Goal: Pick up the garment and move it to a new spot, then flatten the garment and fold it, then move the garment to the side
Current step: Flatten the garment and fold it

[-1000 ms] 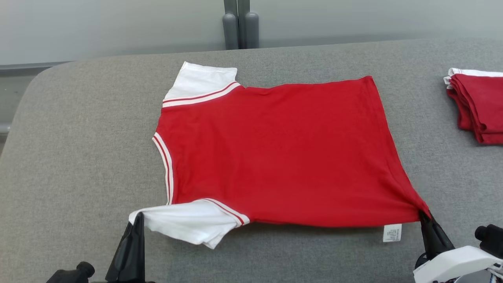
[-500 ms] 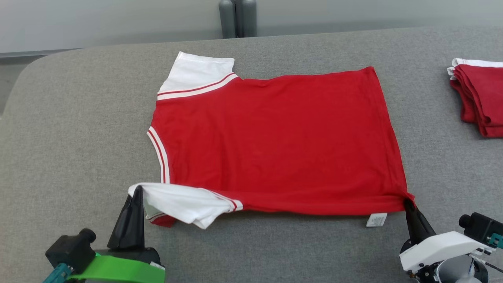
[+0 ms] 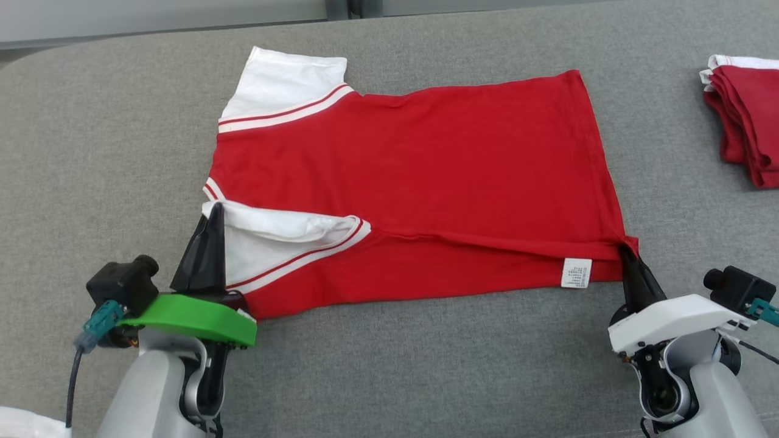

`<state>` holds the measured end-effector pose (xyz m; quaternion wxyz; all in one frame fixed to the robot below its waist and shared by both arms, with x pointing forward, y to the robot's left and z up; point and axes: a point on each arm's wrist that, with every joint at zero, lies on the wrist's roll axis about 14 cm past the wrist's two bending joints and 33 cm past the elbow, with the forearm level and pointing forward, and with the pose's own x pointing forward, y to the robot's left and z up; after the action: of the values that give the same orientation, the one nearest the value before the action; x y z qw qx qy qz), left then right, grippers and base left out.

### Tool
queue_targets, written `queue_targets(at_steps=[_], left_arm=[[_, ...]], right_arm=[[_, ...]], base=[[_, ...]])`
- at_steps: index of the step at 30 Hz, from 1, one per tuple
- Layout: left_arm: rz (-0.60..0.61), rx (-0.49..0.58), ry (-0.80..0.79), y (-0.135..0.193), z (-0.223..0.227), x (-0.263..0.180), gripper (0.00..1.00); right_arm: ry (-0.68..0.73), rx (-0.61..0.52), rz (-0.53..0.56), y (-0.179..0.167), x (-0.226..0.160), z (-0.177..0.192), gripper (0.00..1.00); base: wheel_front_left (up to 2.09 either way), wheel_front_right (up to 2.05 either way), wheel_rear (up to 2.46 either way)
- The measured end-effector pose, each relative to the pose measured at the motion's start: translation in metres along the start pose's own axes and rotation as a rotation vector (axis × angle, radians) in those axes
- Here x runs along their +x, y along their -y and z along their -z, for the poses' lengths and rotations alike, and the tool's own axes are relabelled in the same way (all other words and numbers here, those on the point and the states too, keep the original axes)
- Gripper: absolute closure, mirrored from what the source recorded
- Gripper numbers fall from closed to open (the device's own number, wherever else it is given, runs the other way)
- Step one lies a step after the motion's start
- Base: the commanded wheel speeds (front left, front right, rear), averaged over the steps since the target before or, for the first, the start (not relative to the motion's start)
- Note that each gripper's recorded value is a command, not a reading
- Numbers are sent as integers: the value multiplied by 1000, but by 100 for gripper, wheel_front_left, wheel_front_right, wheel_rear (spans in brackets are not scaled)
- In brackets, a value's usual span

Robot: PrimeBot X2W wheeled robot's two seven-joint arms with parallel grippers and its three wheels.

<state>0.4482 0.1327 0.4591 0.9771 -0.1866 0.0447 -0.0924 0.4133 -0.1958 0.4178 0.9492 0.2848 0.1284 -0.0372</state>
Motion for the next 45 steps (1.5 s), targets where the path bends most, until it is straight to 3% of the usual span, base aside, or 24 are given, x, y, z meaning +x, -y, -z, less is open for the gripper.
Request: queue_targets(at_steps=[7, 8, 10, 11, 13, 15, 16, 17, 18, 19, 27, 35, 45], left_arm=[[-27, 6, -40, -13, 16, 17, 100], [-31, 7, -46, -15, 18, 19, 100], [-35, 6, -52, -17, 19, 23, 100], [-38, 7, -56, -18, 20, 25, 100], [-42, 8, -58, -19, 20, 29, 100], [-42, 14, -57, -20, 20, 32, 100], [-41, 23, -55, -20, 19, 34, 86], [-40, 29, -56, -20, 18, 35, 60], [-37, 31, -59, -20, 19, 36, 23], [-33, 31, -66, -19, 21, 36, 0], [-30, 33, -58, -18, 16, 36, 0], [-44, 17, -19, -22, 6, 12, 0], [-89, -43, -146, -27, 31, -50, 0]], right_arm=[[-17, 3, 13, 3, 17, 6, 100], [-16, 3, 12, 2, 19, 6, 89], [-12, 3, 6, 0, 24, 5, 53], [-9, 1, 1, -2, 26, 4, 28], [-3, 0, -7, -5, 29, 3, 0], [7, 0, -10, -7, 32, 0, 0], [15, -1, -12, -7, 33, -2, 0], [22, -3, -14, -8, 35, -4, 0], [28, -5, -17, -9, 36, -6, 0], [32, -6, -18, -10, 36, -7, 0], [143, -34, -16, -9, 33, -35, 0], [281, -167, -25, -13, 15, -71, 0], [266, -211, -50, -18, -13, -64, 0]], base=[[0, 0, 0], [0, 0, 0], [0, 0, 0], [0, 0, 0], [0, 0, 0], [0, 0, 0], [0, 0, 0], [0, 0, 0], [0, 0, 0], [0, 0, 0], [0, 0, 0], [0, 0, 0], [0, 0, 0]])
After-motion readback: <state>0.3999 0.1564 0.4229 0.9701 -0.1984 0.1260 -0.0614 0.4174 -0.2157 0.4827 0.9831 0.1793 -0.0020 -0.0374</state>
